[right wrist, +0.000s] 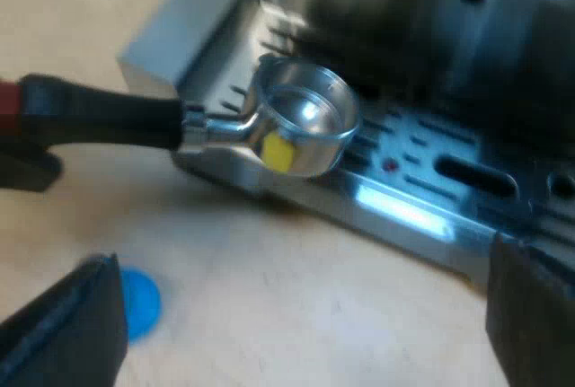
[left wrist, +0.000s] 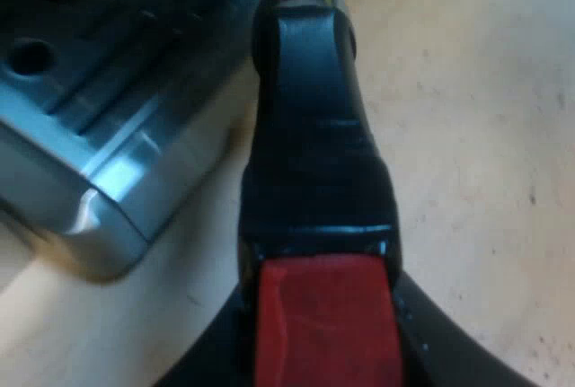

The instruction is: Put the handle in the coffee machine

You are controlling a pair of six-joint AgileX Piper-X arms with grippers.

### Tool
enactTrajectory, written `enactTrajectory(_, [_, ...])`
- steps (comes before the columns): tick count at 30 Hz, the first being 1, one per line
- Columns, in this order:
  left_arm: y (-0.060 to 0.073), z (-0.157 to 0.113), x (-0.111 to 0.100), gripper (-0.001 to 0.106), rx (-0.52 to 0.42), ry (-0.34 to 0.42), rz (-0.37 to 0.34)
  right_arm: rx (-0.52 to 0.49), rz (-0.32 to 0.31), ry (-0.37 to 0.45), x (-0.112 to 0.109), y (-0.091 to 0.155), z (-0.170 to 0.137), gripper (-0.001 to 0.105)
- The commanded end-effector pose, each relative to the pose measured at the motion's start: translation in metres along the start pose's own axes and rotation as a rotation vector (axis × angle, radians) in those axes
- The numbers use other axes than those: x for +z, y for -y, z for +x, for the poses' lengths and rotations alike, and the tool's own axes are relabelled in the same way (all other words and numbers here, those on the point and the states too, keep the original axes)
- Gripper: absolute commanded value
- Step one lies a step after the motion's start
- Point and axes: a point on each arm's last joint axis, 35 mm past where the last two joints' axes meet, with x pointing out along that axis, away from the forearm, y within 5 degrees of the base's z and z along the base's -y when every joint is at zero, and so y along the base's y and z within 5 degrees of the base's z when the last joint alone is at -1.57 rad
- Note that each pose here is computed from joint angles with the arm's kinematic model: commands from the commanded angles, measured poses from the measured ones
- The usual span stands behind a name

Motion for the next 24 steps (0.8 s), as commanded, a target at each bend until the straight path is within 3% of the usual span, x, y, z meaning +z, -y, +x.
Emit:
enactTrajectory(1, [0.001, -0.010, 0.008, 0.000, -0.020, 0.088, 0.022, -0.027, -0.002, 0.030, -0.002, -0.003, -0.001, 0.079])
enactTrajectory(3, [-0.001, -0.012, 0.007, 0.000, -0.005, 0.099, 0.006, -0.035, 0.012, 0.064, -0.008, -0.011, -0.001, 0.074])
enactTrajectory(4, [-0.002, -0.013, 0.006, 0.000, -0.006, 0.105, 0.004, -0.040, 0.035, 0.098, -0.021, -0.023, 0.006, 0.071])
enactTrajectory(13, [-0.004, -0.015, 0.011, 0.000, -0.005, 0.153, 0.038, -0.104, 0.086, 0.166, -0.046, -0.045, 0.032, 0.071])
enactTrajectory(19, [-0.005, -0.015, 0.012, 0.000, -0.005, 0.160, 0.056, -0.104, 0.077, 0.159, -0.049, -0.050, 0.037, 0.071])
enactTrajectory(21, [-0.007, -0.014, 0.013, 0.000, 0.019, 0.164, 0.110, -0.116, 0.100, 0.174, -0.047, -0.049, 0.039, 0.071])
enactTrajectory(24, [-0.010, -0.013, 0.015, 0.000, 0.024, 0.172, 0.120, -0.131, 0.123, 0.189, -0.046, -0.050, 0.042, 0.071])
